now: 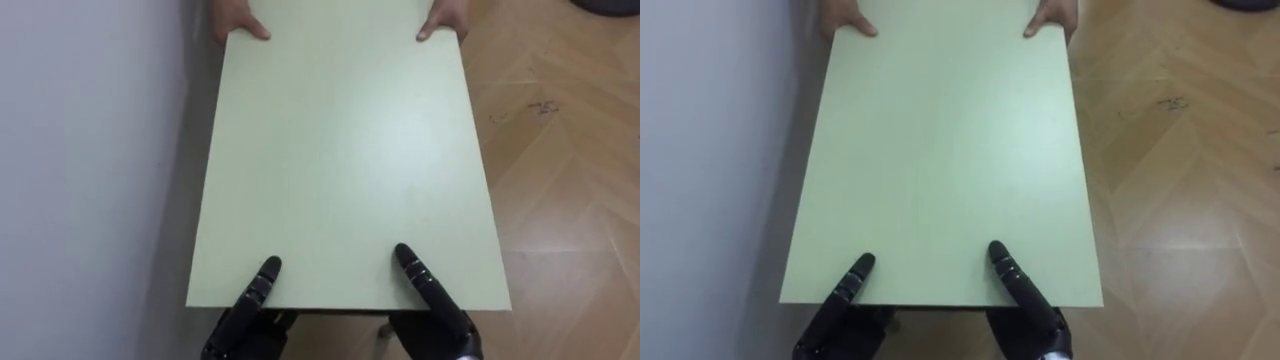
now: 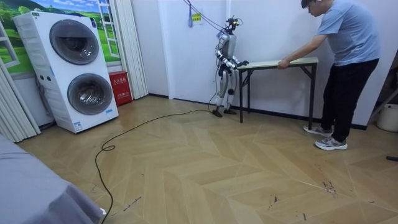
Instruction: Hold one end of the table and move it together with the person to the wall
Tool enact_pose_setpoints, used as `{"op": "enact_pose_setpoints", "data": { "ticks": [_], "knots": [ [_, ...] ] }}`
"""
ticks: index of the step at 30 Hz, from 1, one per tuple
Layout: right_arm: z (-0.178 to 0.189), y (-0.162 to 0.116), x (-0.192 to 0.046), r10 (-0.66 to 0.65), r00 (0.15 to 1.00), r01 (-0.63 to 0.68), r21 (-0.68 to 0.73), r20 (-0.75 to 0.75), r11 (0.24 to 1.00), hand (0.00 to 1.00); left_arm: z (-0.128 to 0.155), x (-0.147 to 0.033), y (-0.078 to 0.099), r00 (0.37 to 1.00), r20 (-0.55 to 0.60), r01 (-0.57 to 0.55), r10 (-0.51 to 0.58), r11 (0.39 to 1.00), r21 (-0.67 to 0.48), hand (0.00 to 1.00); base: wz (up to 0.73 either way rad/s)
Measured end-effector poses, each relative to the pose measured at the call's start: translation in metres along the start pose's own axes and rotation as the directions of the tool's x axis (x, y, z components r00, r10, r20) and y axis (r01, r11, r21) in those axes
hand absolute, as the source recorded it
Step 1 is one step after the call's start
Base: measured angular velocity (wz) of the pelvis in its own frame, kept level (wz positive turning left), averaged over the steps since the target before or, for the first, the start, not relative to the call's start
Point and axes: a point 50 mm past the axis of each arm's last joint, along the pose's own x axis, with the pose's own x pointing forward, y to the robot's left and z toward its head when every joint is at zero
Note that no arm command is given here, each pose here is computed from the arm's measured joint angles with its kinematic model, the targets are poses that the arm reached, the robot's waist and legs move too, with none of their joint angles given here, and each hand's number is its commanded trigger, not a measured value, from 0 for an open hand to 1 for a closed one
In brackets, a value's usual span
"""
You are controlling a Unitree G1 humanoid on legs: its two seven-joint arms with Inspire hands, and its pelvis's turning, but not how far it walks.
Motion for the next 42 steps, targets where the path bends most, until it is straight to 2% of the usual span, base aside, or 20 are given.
{"op": "enact_pose_setpoints", "data": {
  "ticks": [11,17,26,27,28,29,30,34,38,42],
  "knots": [
    [0.0,-0.001,-0.001,-0.014,1.0,0.014,-0.008,0.004,1.0,1.0,-0.003,0.002,-0.002,1.0,-0.019,-0.003,0.003,1.0,-0.009,1.0,-0.03],
    [-0.004,-0.01,-0.008,-0.062,0.998,0.062,-0.001,0.006,0.998,1.0,-0.007,0.003,0.004,0.999,-0.043,-0.031,0.031,0.999,0.016,1.0,0.23],
    [-0.006,-0.016,-0.007,-0.085,0.996,0.085,-0.013,-0.008,0.996,1.0,-0.01,0.003,0.012,0.998,-0.059,-0.036,0.038,0.999,0.031,1.0,0.03],
    [-0.005,-0.016,-0.007,-0.085,0.996,0.085,-0.015,-0.008,0.996,1.0,-0.01,0.003,0.011,0.997,-0.062,-0.033,0.035,0.999,0.034,0.9,0.0],
    [-0.004,-0.016,-0.007,-0.084,0.996,0.084,-0.017,-0.008,0.996,0.6,-0.01,0.004,0.011,0.997,-0.064,-0.028,0.031,0.999,0.041,0.62,0.0],
    [-0.003,-0.015,-0.006,-0.083,0.997,0.082,-0.02,-0.007,0.996,0.3,-0.009,0.005,0.01,0.997,-0.065,-0.024,0.027,0.999,0.045,0.36,0.0],
    [-0.003,-0.015,-0.005,-0.083,0.997,0.082,-0.024,-0.007,0.996,0.0,-0.009,0.005,0.01,0.997,-0.067,-0.023,0.026,0.999,0.047,0.0,0.0],
    [0.0,-0.015,-0.002,-0.076,0.997,0.076,-0.03,-0.002,0.997,0.0,-0.007,0.005,0.01,0.997,-0.074,-0.008,0.015,0.995,0.101,0.0,0.0],
    [0.004,-0.017,-0.003,0.0,1.0,-0.001,-0.043,-0.018,0.999,0.0,0.002,0.007,0.011,0.994,-0.107,0.023,0.011,0.953,0.302,0.0,0.0],
    [-0.007,-0.021,-0.007,0.022,0.997,-0.025,-0.038,-0.07,0.999,0.0,0.002,0.005,0.02,0.989,-0.138,0.005,0.056,0.913,0.407,0.0,-0.01]
  ]
}}
